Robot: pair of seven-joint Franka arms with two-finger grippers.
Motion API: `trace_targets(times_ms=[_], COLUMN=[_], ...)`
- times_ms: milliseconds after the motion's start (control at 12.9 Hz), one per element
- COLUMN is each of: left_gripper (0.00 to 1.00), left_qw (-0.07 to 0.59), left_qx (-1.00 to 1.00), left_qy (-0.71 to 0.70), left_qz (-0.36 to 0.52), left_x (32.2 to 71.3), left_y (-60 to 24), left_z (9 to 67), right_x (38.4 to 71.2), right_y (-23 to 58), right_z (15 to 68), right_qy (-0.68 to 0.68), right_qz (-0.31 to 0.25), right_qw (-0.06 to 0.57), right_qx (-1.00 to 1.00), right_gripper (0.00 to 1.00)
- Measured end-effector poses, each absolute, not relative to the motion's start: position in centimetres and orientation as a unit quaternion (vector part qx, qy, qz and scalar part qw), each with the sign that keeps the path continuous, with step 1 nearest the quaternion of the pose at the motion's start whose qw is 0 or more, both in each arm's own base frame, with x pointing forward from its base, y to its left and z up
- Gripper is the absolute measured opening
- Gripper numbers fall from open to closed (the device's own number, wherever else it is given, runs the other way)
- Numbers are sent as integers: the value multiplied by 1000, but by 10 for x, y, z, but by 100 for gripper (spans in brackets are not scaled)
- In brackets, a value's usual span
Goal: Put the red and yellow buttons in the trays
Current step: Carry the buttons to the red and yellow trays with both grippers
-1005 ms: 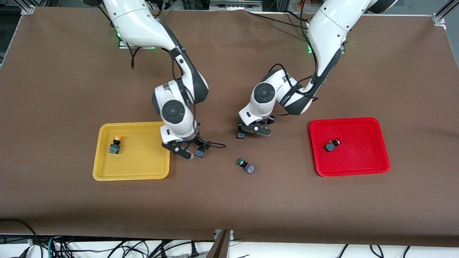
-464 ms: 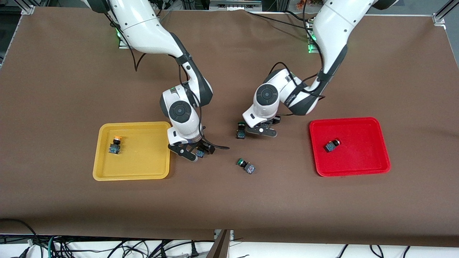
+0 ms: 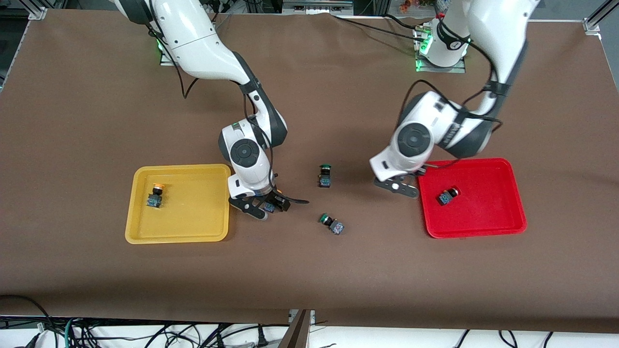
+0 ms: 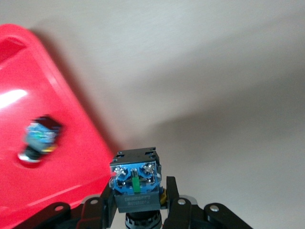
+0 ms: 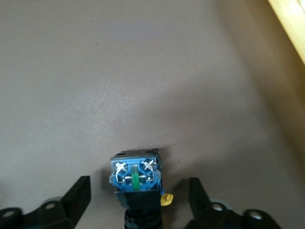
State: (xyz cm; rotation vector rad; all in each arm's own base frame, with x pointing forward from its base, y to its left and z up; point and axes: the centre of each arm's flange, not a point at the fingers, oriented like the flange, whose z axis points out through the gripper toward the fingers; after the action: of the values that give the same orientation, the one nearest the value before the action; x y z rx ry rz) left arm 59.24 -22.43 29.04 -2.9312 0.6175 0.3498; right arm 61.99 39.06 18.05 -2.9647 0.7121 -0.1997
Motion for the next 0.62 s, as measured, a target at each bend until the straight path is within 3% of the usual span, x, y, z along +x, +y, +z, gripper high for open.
trace_targets(times_ms=[232,309,619], left_gripper=[44,44,44], left_qw=[41,44,85], left_qx=[-953,-947,-917], left_qy=[270,289,369], left_qz=[130,133,123], left_x=[619,625,643], left_y=[-134,-105,-35], left_z=[291,289,260], right_x=[621,622,627], right_y=[392,392,387], right_z=[183,185,219], right_qy=[222,220,183], right_qz=[-68,-69,-39], right_qw=[44,46,20], right_qx=[-972,-972,-982], right_gripper=[48,44,44])
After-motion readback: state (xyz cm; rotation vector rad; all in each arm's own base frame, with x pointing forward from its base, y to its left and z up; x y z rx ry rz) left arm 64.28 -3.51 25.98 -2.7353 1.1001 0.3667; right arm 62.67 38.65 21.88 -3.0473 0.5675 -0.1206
